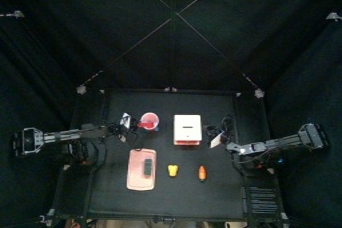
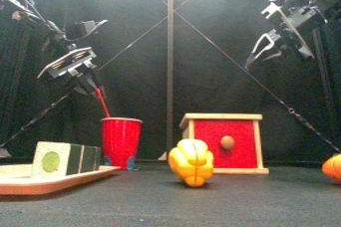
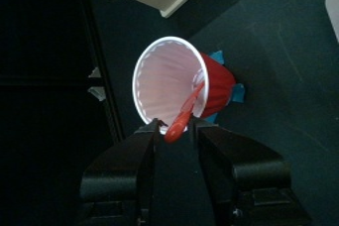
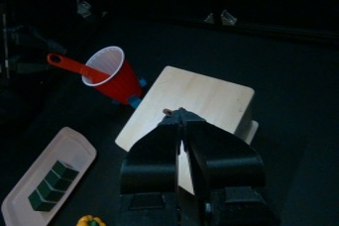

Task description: Grab knife

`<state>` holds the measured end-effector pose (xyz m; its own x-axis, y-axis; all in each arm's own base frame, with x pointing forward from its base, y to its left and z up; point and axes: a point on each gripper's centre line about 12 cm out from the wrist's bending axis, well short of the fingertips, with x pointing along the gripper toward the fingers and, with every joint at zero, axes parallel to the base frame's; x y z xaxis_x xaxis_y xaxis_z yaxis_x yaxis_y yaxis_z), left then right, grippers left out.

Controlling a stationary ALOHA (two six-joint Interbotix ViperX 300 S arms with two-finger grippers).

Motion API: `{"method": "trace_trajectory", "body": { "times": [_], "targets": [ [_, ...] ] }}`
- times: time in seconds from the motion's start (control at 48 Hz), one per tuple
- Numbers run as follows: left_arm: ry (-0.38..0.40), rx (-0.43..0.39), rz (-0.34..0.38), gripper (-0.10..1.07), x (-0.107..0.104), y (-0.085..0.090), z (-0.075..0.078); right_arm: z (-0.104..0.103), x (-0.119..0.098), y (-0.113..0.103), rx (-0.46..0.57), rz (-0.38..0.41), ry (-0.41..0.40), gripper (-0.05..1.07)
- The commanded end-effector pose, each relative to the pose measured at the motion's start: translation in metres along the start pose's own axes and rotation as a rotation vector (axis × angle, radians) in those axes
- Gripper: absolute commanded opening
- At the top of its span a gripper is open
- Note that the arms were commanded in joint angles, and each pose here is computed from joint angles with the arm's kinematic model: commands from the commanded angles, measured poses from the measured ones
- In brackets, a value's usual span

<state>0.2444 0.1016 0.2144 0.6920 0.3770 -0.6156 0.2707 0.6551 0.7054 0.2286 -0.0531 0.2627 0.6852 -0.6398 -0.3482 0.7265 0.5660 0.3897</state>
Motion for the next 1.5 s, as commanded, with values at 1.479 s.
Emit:
{"method": "trace_trajectory", "body": {
  "times": [1.479],
  "targets": [
    [0.160, 0.229, -0.109, 0.68, 0.003, 0.013, 0.022, 0.005, 0.000, 0.001, 0.010, 0.002, -0.011, 0.33]
  ]
}}
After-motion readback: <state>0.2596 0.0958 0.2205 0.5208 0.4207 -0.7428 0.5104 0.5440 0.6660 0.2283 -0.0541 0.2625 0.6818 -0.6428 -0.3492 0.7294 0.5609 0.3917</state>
